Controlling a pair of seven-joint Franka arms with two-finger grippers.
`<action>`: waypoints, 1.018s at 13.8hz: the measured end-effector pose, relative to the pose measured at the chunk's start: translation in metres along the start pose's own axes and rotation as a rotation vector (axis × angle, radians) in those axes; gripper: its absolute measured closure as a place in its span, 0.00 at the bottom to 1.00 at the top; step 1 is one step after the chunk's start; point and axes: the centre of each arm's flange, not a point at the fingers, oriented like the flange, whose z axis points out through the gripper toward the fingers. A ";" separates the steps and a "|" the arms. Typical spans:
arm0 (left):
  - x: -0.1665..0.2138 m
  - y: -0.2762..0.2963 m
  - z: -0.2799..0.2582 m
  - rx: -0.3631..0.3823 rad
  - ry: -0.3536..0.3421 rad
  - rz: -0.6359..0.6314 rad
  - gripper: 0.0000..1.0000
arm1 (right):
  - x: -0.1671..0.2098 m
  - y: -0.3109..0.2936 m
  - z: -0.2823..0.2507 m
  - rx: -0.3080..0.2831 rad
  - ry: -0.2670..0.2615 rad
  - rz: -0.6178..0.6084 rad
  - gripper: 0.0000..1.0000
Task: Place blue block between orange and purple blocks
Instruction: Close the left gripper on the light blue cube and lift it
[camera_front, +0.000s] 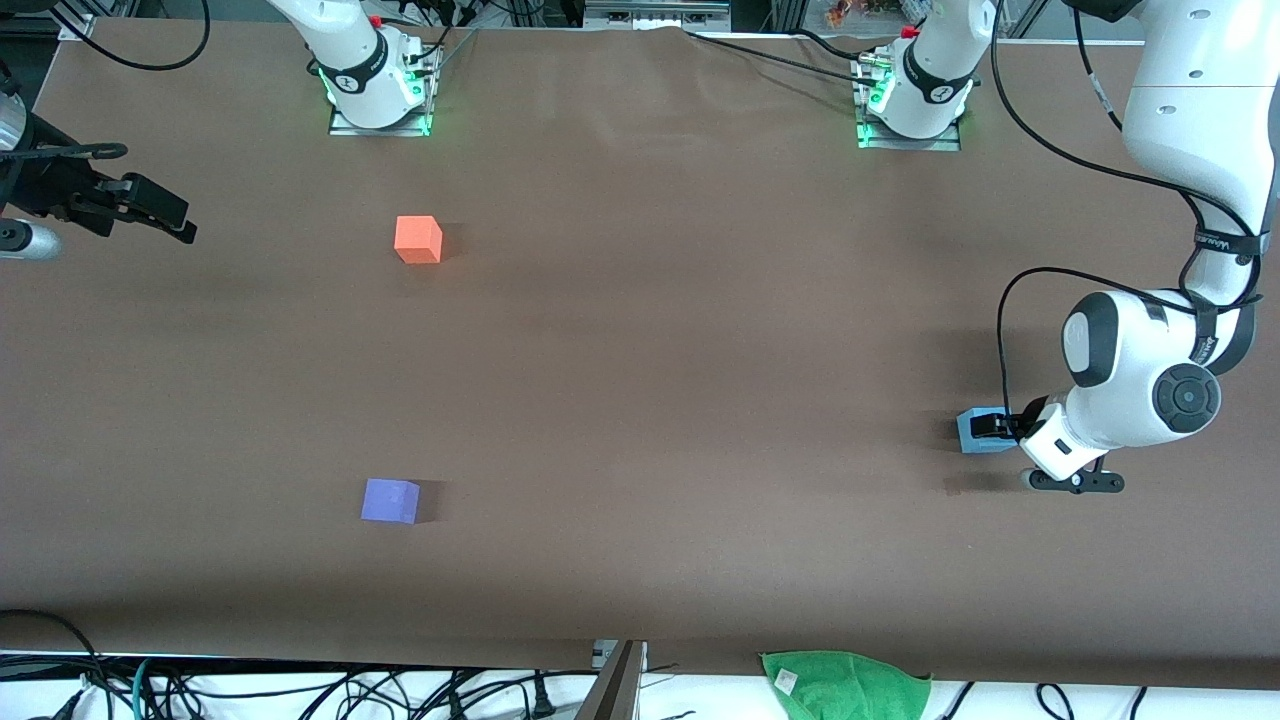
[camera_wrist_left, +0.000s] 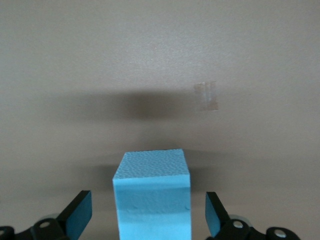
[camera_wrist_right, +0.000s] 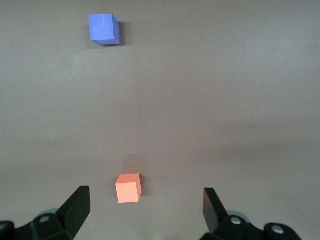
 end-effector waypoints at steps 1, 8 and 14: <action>0.000 0.002 0.000 -0.003 0.000 -0.002 0.00 | 0.000 0.000 0.000 0.000 0.000 0.000 0.00; 0.000 0.005 0.030 0.006 -0.018 0.015 0.00 | 0.000 0.000 0.000 0.000 -0.001 0.000 0.00; -0.001 0.003 0.035 0.019 -0.025 0.024 0.32 | 0.000 0.000 0.000 0.000 -0.001 0.000 0.00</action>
